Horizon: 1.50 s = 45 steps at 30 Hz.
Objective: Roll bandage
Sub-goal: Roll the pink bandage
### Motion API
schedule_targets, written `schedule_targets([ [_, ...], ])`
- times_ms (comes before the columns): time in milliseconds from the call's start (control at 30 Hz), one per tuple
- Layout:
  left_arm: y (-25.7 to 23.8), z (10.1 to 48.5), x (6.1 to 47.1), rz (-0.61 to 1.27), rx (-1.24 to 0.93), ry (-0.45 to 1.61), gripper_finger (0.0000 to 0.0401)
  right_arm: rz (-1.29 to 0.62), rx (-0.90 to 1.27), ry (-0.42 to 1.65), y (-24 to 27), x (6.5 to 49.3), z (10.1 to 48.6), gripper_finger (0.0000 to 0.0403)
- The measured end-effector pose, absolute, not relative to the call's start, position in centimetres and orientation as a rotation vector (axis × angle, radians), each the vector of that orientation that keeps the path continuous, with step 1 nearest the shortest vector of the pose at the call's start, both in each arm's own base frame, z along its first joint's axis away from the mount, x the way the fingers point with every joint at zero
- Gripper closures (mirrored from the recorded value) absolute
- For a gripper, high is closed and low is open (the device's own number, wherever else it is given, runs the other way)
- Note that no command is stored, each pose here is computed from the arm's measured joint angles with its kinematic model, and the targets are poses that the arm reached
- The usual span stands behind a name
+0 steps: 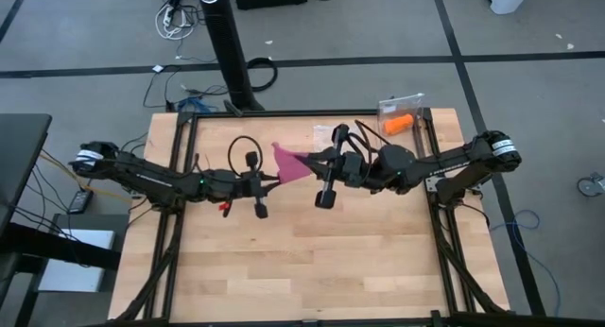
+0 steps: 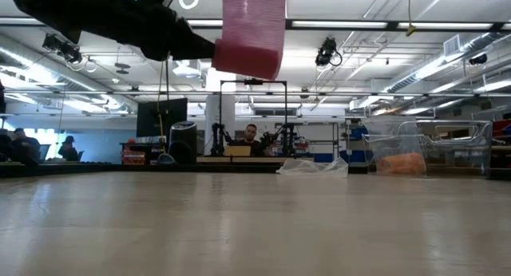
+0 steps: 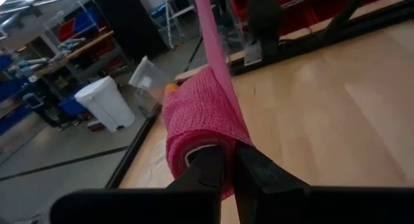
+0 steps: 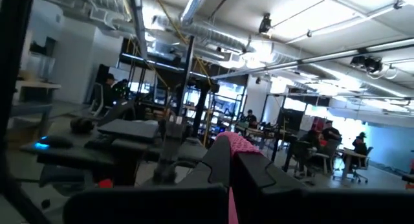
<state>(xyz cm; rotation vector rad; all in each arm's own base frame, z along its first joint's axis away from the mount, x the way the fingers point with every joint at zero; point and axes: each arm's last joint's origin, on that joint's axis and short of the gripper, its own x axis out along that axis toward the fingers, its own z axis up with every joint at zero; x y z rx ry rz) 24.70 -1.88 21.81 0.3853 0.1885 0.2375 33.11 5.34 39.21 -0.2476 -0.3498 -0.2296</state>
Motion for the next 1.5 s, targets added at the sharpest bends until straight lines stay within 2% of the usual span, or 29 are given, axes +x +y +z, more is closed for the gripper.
schedule_targets([
  [467,-5.2,24.1,25.8,0.076,0.405,0.086,0.038,-0.336,-0.123,-0.345,0.9,34.1,38.6,0.0403],
  [733,-6.3,24.9,26.7,0.023,0.427,0.057,0.038,-0.39,-0.059,-0.221,-1.2,35.0,36.8,0.0391],
  [900,-7.0,25.7,26.6,0.005,0.423,0.028,0.038,-0.417,-0.051,-0.153,-2.2,35.1,36.1,0.0348],
  [1233,-7.6,26.3,26.5,-0.012,0.394,-0.012,0.038,-0.414,-0.069,-0.038,-2.3,35.2,35.1,0.023],
  [1500,-7.5,26.8,26.1,-0.008,0.323,-0.035,0.038,-0.428,-0.135,0.062,-2.8,33.2,36.1,0.0183],
])
